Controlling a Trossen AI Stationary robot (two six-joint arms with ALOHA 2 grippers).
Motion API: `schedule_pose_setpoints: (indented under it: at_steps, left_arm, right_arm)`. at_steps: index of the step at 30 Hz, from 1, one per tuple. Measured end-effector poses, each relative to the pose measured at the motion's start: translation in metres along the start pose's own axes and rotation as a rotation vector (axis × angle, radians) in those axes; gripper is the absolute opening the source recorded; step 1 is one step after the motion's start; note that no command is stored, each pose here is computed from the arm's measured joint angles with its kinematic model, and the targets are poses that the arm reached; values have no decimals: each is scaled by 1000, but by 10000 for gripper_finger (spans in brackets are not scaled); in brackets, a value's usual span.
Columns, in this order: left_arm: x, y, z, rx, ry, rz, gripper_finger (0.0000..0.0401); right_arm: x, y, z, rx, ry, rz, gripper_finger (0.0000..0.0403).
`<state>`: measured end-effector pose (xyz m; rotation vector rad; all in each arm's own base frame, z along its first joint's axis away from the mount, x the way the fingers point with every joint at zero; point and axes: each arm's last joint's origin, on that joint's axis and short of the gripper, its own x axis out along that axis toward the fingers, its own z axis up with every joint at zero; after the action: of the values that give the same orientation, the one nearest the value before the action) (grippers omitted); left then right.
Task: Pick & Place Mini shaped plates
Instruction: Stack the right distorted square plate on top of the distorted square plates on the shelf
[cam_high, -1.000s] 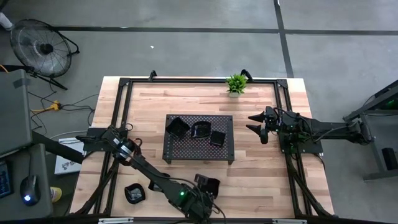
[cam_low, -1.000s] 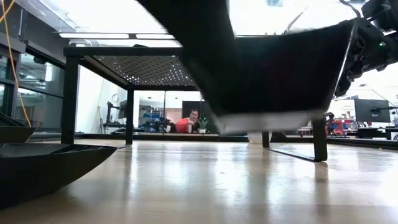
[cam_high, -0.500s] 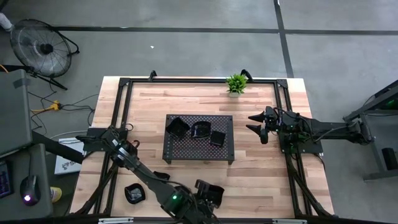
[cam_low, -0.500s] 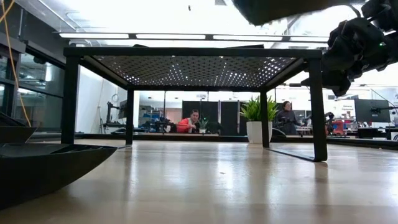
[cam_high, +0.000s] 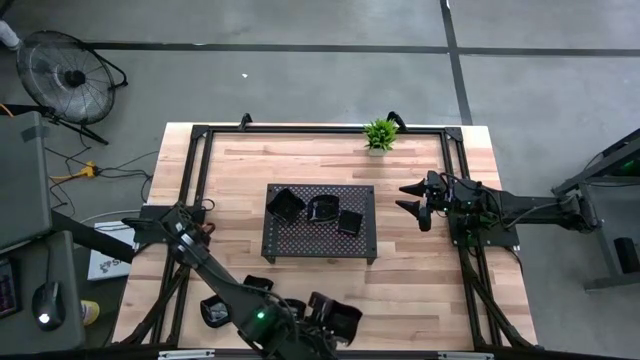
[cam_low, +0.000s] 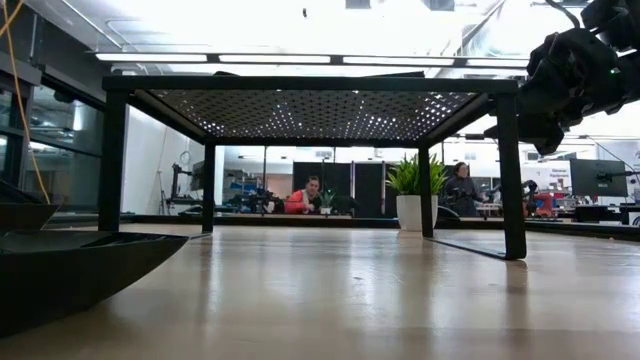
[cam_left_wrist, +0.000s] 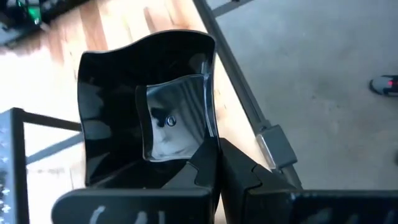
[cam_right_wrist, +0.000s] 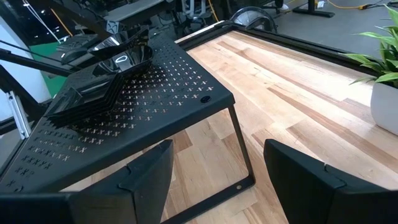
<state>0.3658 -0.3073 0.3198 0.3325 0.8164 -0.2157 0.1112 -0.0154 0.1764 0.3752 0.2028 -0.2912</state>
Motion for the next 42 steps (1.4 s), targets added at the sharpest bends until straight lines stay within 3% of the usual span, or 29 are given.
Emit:
schedule_pose_setpoints:
  at_steps: [7, 20, 33, 42]
  left_arm:
    - [-38, 7, 5, 74, -58, 5, 1]
    - [-101, 30, -11, 146, 31, 89, 1]
    - [-136, 51, -27, 203, 123, 147, 1]
    - [-145, 63, -32, 315, 164, 157, 1]
  right_arm:
    - [0, 0, 0, 0, 0, 0, 246]
    - [0, 0, 0, 0, 0, 0, 246]
    - [0, 0, 0, 0, 0, 0, 246]
    - [0, 0, 0, 0, 0, 0, 246]
